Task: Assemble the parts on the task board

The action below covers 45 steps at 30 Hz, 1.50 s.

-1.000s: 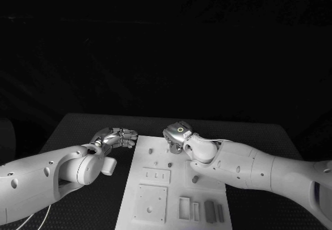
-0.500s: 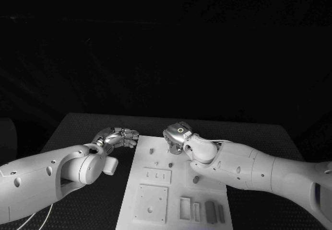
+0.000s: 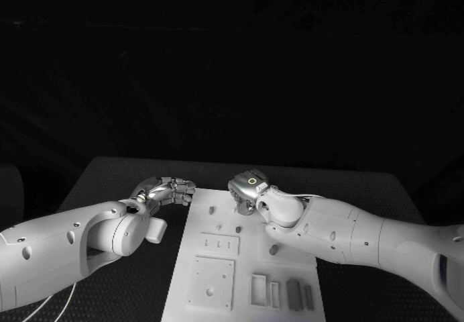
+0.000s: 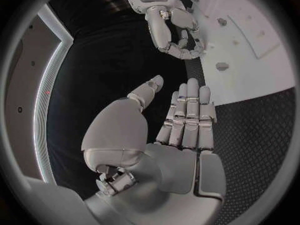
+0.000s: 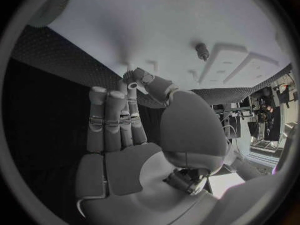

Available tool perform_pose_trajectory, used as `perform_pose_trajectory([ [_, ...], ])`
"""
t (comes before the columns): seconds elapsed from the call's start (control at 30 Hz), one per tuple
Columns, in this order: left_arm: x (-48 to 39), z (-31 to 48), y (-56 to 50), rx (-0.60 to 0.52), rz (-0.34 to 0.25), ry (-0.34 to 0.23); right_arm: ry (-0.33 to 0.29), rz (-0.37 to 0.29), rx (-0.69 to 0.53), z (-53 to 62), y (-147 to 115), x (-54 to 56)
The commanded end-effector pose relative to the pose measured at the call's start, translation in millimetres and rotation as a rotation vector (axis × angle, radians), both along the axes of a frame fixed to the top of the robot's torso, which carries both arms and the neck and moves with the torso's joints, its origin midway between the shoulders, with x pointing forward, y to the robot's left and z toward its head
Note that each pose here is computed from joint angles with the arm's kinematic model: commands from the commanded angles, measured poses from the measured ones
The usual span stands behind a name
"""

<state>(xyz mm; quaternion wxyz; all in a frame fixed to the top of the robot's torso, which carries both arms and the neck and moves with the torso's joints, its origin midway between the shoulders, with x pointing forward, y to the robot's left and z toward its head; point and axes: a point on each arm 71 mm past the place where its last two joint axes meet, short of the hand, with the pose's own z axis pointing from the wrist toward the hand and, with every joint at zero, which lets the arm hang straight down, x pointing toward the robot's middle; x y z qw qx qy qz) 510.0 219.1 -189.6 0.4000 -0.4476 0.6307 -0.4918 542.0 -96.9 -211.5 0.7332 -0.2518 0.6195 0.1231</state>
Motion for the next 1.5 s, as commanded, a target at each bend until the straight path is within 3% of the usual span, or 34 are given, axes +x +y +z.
perform_pose_trajectory([
  [0.03,0.3,1.4,-1.1,-0.008,-0.012,-0.004,0.018,-0.001,-0.019,-2.5,-1.0,0.4],
  [1.27,0.7,1.0,0.8,-0.003,-0.010,-0.002,0.085,-0.019,-0.005,-7.0,-2.2,4.0],
  [1.5,1.0,1.0,0.9,-0.003,-0.009,-0.003,0.072,-0.021,0.014,-5.3,-4.7,3.1],
])
